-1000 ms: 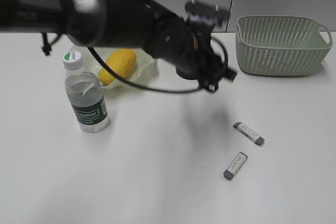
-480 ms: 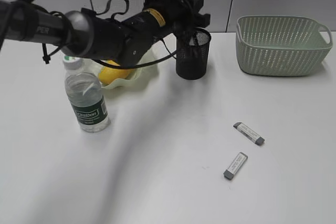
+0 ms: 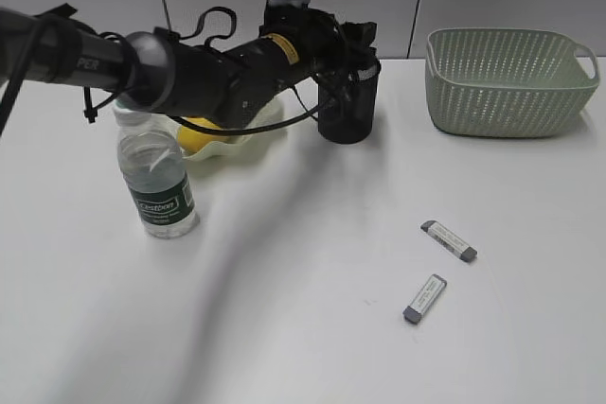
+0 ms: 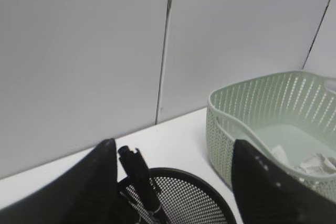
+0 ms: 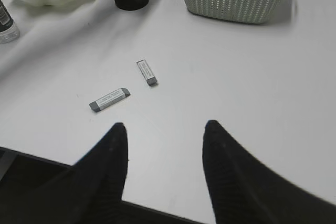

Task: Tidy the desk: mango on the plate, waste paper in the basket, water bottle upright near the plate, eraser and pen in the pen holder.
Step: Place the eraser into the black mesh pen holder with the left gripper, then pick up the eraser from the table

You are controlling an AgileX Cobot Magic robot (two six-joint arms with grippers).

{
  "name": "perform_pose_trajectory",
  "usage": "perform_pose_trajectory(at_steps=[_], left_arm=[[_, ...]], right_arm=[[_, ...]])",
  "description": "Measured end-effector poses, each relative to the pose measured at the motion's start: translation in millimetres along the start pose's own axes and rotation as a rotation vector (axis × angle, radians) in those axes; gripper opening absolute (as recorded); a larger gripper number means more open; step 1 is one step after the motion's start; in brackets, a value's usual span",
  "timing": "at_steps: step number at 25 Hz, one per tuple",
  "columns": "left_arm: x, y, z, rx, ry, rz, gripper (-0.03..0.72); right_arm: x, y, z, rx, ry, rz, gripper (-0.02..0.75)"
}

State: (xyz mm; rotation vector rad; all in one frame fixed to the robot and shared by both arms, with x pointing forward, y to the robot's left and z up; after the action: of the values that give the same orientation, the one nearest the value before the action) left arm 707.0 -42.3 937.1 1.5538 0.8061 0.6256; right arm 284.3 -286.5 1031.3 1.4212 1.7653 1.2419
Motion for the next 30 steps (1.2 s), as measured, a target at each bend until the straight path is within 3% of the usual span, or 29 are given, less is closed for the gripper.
perform_pose_trajectory(at_steps=[3,7,9,13,17,20,22,30], left_arm=[[0.9,28.8,-18.6,0.133,0.026,0.014,0.493],[4.1,79.2,-72.0,0.340,0.081,0.055,0.353],[6.0,87.5,-106.4,0.445,0.104,0.077,0.288],[8.1,73.5,-198.9,0.683,0.131,0.114,0.251],[5.2,58.8,-305.1,0.836,0.146,0.099,0.300],[-1.5,54.1,-374.9,0.786,0.136,0.061,0.346],[-4.9,53.3,-421.9,0.680,0.130,0.048,0.362],[-8.3,33.6,-524.4,0.378,0.130,0.035,0.524]], right_arm=[[0.0,0.0,0.0,0.000,0.000,0.000,0.377],[-0.1,0.0,0.0,0.000,-0.001,0.000,0.377],[-0.1,0.0,0.0,0.000,-0.001,0.000,0.377],[-0.1,0.0,0.0,0.000,-0.001,0.000,0.368],[-0.1,0.0,0.0,0.000,-0.001,0.001,0.344],[-0.1,0.0,0.0,0.000,-0.001,0.001,0.326],[-0.1,0.0,0.0,0.000,-0.001,0.001,0.318],[-0.3,0.1,0.0,0.000,-0.002,0.000,0.315]])
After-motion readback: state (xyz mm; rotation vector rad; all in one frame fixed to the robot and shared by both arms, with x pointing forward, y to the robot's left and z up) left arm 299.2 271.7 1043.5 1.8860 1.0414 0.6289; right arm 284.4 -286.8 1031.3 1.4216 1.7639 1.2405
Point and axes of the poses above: a point on each arm's last joint axis where the gripper is mounted, z pointing out along that axis toward the gripper, x along the wrist's bending axis when the last joint is at zero, y = z × x, the point moved 6 cm from there along z, pointing out along that axis toward the gripper, and after that the axes turned 4 degrees about z, right-handed, at the moved point
